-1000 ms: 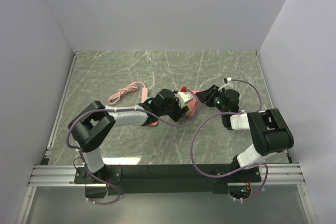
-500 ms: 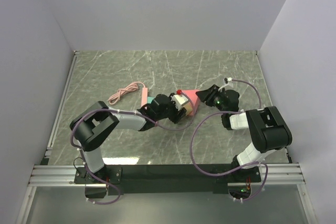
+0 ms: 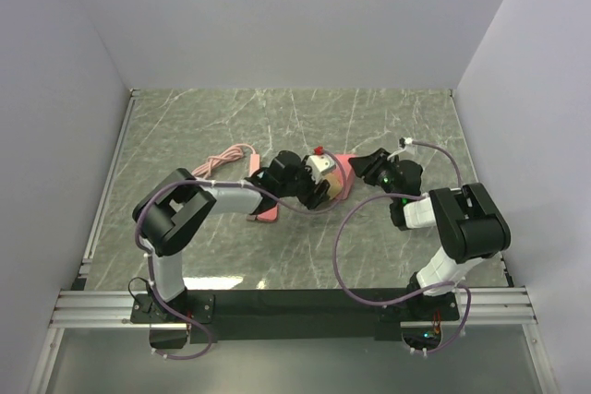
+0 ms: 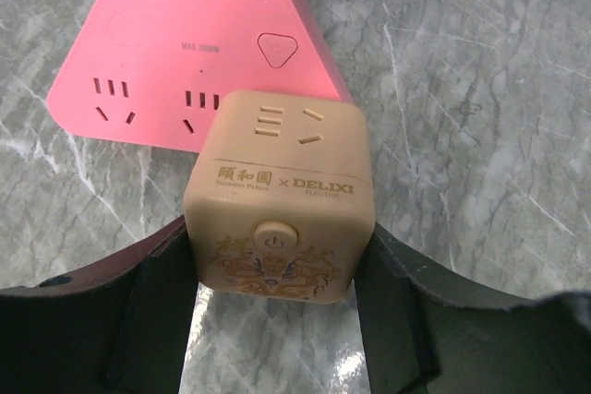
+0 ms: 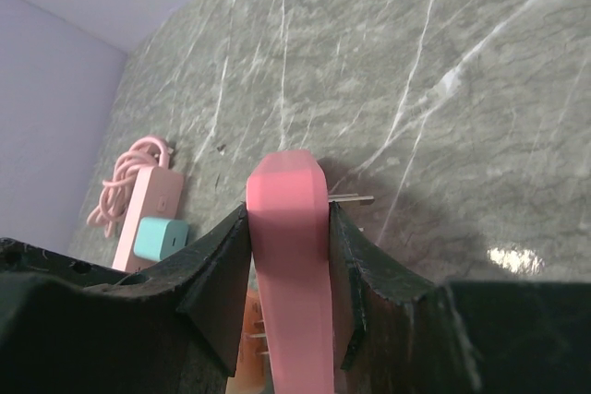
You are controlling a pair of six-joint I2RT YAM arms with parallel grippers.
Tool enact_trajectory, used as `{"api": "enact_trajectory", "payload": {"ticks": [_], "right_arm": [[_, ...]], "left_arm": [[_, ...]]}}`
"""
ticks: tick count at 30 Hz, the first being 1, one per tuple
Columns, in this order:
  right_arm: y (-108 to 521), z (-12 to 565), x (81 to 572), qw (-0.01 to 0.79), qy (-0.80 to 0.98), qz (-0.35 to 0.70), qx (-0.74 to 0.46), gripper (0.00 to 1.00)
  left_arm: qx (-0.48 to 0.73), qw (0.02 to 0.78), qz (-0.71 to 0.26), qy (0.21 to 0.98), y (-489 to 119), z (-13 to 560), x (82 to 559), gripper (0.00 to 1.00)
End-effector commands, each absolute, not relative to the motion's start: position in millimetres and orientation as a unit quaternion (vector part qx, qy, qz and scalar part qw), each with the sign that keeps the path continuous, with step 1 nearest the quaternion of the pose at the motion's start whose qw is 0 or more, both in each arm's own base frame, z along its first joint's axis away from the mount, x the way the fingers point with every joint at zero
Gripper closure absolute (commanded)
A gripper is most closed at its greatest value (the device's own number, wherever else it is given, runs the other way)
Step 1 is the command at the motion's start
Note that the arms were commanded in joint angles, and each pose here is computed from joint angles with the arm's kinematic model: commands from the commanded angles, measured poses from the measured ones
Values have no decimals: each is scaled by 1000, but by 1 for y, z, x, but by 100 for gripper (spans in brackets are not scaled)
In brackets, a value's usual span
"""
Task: Insert the plug
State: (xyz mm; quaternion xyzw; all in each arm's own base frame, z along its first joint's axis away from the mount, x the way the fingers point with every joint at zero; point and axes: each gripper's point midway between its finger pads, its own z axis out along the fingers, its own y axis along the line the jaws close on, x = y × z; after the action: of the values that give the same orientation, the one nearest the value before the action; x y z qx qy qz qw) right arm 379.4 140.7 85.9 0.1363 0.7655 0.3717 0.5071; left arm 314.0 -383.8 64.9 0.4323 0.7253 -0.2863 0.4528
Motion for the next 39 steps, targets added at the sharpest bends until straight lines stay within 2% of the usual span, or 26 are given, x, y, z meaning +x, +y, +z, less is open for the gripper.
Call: {"api": "enact_trajectory", "payload": {"ticks": [1,15,39], "right_arm": [[194,27,298,312,829,453,101,100],[210,26,286,294,822,480,87,100],[213,15,276,277,831,474,83,100]], "left_arm": [[437,429,-269,744,-394,47,326,99],[446,398,-240,765,-407,46,346,100],[452,424,-237,748,-435,69,376,100]]}}
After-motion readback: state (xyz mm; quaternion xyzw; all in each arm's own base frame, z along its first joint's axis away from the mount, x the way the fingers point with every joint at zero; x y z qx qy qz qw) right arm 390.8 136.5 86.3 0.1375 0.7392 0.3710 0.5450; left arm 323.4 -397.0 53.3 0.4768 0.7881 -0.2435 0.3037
